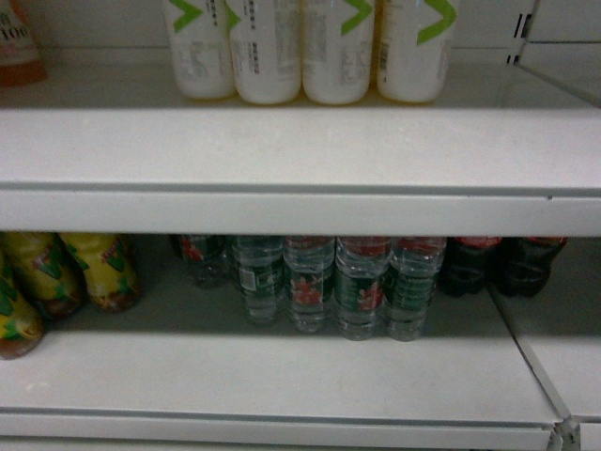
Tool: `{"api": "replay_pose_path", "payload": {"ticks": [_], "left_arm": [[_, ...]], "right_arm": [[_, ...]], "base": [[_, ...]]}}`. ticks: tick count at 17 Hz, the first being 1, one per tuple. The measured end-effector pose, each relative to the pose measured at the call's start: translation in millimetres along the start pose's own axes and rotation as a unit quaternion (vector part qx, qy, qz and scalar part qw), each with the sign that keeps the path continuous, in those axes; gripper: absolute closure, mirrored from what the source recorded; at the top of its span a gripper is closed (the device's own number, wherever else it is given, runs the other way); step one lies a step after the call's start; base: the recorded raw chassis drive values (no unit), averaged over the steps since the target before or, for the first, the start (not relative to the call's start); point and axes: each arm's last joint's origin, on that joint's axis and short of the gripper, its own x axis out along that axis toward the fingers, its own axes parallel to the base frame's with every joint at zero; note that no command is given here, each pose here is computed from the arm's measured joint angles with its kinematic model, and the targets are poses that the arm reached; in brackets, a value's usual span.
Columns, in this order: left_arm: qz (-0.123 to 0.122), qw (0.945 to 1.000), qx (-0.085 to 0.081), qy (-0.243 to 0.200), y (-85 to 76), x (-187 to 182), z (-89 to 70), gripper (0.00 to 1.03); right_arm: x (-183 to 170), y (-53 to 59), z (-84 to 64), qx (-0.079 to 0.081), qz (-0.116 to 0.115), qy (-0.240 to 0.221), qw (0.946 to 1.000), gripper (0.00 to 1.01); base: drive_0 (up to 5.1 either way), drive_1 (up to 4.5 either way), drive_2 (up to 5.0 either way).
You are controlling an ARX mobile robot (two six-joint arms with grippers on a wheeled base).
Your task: Move water from second to third shelf
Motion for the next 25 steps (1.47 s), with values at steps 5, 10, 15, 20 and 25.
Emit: {"api": "replay_pose_path", "payload": {"ticks": [5, 10, 15, 20, 25], "left_arm": [[0.002, 1.0000, 0.000, -0.002, 0.1, 0.0, 0.5, 0.05], [0.001, 1.0000, 0.000, 0.000, 0.0, 0.0, 0.1, 0.05], [0.001, 1.0000, 0.000, 0.000, 0.0, 0.0, -0.1, 0.05], [0.000, 1.0000, 0.000, 0.000, 0.0, 0.0, 0.0, 0.05], [0.000, 1.0000, 0.000, 0.000, 0.0, 0.0, 0.0, 0.05]], "right_arm": [[-0.1, -0.1, 2.3, -0.001, 0.000, -0.005, 1.0000, 0.60], [-0.1, -0.1, 2.5, -0.001, 0.000, -0.004, 1.0000, 0.60], [-0.1, -0.1, 2.5, -0.001, 0.000, -0.004, 1.0000, 0.60], [-0.2, -0.5, 2.4, -0.001, -0.004, -0.003, 1.0000, 0.60], [-0.1, -0.4, 2.3, -0.001, -0.002, -0.003, 1.0000, 0.60]], "base": [[0.0, 0.00, 0.0], [0.0, 0.00, 0.0], [-1.0, 0.51, 0.5], [-4.8, 2.66, 2.7], [-4.9, 2.54, 2.5]]}}
